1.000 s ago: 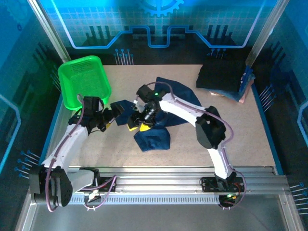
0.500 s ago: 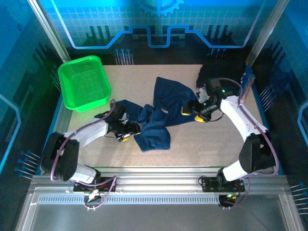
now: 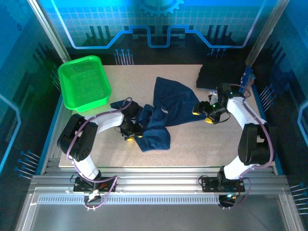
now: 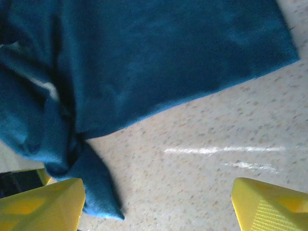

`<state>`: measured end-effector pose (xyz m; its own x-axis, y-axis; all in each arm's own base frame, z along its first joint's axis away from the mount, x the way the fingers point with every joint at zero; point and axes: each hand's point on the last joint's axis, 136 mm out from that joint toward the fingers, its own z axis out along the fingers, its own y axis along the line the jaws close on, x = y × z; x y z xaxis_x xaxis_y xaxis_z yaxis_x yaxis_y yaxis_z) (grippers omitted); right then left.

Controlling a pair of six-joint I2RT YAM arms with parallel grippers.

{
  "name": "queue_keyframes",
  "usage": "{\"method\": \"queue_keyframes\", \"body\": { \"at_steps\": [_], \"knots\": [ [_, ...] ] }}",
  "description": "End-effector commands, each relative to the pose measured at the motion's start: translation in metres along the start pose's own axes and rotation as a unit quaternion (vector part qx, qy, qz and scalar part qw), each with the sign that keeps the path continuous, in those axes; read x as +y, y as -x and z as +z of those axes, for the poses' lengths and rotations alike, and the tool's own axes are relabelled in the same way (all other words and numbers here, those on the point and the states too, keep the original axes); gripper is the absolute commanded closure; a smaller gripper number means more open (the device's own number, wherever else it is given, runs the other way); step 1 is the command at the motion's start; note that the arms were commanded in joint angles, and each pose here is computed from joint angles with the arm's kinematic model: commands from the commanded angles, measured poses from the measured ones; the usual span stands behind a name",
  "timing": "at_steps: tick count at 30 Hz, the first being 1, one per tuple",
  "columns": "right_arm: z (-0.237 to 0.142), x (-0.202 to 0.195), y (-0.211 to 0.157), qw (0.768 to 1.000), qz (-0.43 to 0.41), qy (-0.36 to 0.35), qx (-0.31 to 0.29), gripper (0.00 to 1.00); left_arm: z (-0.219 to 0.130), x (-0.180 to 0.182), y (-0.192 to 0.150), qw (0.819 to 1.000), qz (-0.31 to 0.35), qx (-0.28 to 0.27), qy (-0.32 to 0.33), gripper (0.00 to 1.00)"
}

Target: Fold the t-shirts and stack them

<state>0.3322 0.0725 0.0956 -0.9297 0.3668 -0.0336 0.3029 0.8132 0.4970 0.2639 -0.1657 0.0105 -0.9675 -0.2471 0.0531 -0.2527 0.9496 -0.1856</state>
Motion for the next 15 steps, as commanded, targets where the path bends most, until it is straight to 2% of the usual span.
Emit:
{"method": "queue_keyframes", "body": {
  "at_steps": [1, 2, 5, 9, 15],
  "knots": [
    [0.017, -0.020, 0.017, 1.000, 0.025, -0.005, -0.008, 0.20, 0.023, -0.057, 0.037, 0.995, 0.026, -0.057, -0.073, 0.71],
    [0.022, -0.025, 0.021, 0.999, 0.031, -0.008, -0.008, 0.20, 0.024, -0.064, 0.040, 0.995, 0.022, -0.056, -0.082, 0.76],
    [0.040, -0.037, 0.034, 0.999, 0.041, -0.030, -0.002, 0.21, 0.026, -0.071, 0.047, 0.994, 0.009, -0.058, -0.087, 1.00],
    [0.053, -0.048, 0.051, 0.997, 0.053, -0.046, -0.011, 0.22, 0.008, -0.067, 0.054, 0.994, 0.013, -0.082, -0.076, 1.00],
    [0.053, -0.052, 0.072, 0.995, 0.065, -0.062, -0.036, 0.24, -0.039, -0.053, 0.049, 0.988, -0.008, -0.116, -0.105, 1.00]
  ]
}}
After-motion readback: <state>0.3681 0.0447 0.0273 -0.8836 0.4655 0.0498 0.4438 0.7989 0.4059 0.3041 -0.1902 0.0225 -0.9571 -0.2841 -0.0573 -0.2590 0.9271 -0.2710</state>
